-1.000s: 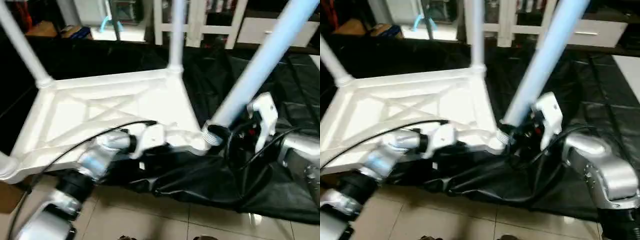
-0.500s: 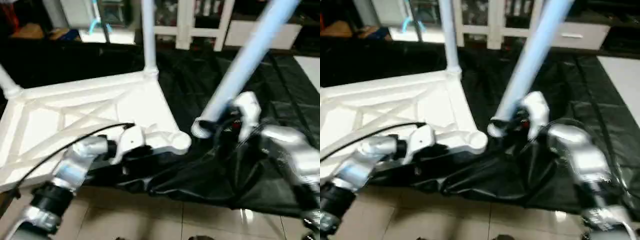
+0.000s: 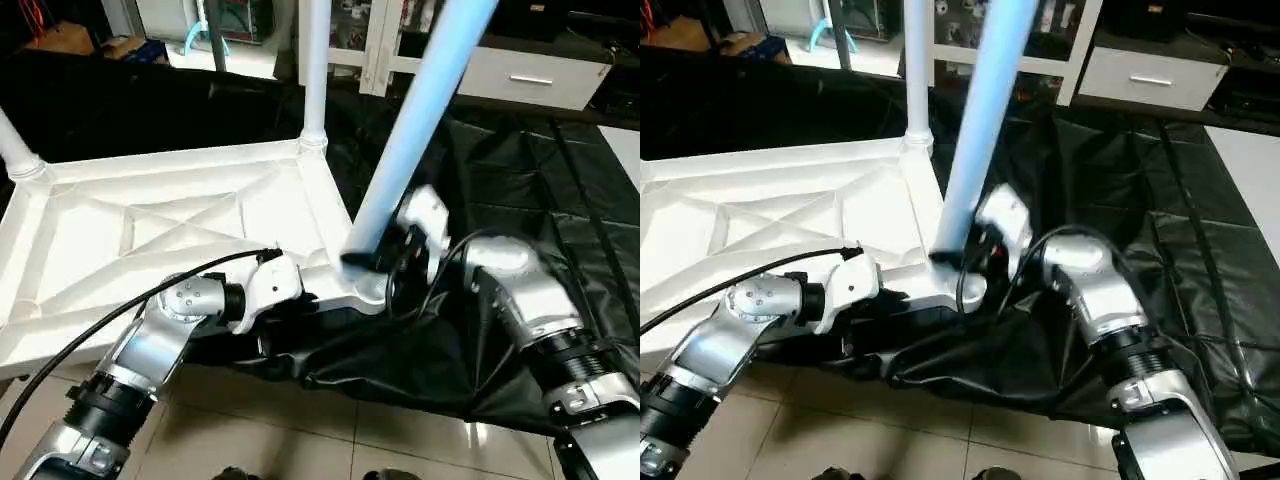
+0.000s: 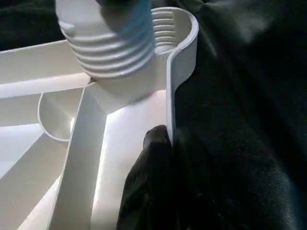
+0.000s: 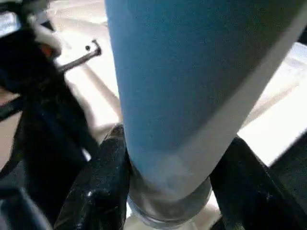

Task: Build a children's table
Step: Insert table leg to table base

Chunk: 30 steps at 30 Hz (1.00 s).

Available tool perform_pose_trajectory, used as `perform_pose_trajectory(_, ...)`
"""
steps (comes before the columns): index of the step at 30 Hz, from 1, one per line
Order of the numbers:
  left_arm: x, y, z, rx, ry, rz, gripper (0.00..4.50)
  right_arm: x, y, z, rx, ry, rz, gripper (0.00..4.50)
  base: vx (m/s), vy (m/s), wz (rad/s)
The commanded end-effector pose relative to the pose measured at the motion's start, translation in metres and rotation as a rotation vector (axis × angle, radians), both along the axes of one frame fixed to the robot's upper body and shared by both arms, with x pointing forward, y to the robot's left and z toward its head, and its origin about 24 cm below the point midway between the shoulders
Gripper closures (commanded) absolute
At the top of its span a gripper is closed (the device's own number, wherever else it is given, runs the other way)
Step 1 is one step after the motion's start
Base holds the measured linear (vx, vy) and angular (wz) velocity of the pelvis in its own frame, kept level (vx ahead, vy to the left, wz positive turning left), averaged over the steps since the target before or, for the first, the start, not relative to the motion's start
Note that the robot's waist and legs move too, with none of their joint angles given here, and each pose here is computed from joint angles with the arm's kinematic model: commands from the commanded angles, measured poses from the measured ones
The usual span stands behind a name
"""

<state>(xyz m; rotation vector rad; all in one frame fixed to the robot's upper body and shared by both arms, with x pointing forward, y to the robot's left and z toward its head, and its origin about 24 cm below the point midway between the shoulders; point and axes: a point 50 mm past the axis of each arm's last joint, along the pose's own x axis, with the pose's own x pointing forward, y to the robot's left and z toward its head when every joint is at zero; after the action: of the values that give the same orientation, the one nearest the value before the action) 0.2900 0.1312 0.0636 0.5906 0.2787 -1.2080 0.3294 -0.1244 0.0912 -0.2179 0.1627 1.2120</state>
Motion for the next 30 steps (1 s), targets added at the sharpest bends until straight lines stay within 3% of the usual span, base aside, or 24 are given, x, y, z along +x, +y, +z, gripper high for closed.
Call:
perform_pose_trajectory(1, -0.011, 0.001, -0.018, 0.047, 0.092, -0.021, 4.50, -0.001, -0.003, 0.001, -0.041, -0.031, 0.024, 2.59, 0.000, 0.000, 0.00)
perform_pose_trajectory(12, -0.010, 0.000, -0.019, 0.073, 0.097, -0.054, 4.50, -0.003, -0.022, 0.006, -0.064, -0.039, 0.015, 2.59, 0.000, 0.000, 0.00)
perform_pose_trajectory(16, -0.009, -0.001, -0.018, 0.075, 0.100, -0.064, 4.50, -0.014, -0.027, 0.000, -0.082, 0.049, 0.073, 2.59, 0.000, 0.000, 0.00)
perform_pose_trajectory(21, -0.010, -0.004, -0.018, 0.068, 0.107, -0.084, 4.50, -0.016, -0.031, -0.008, -0.152, 0.037, 0.081, 2.59, 0.000, 0.000, 0.00)
perform_pose_trajectory(30, -0.013, -0.007, -0.018, 0.059, 0.123, -0.118, 4.50, -0.006, -0.018, -0.006, -0.142, 0.018, 0.062, 2.59, 0.000, 0.000, 0.00)
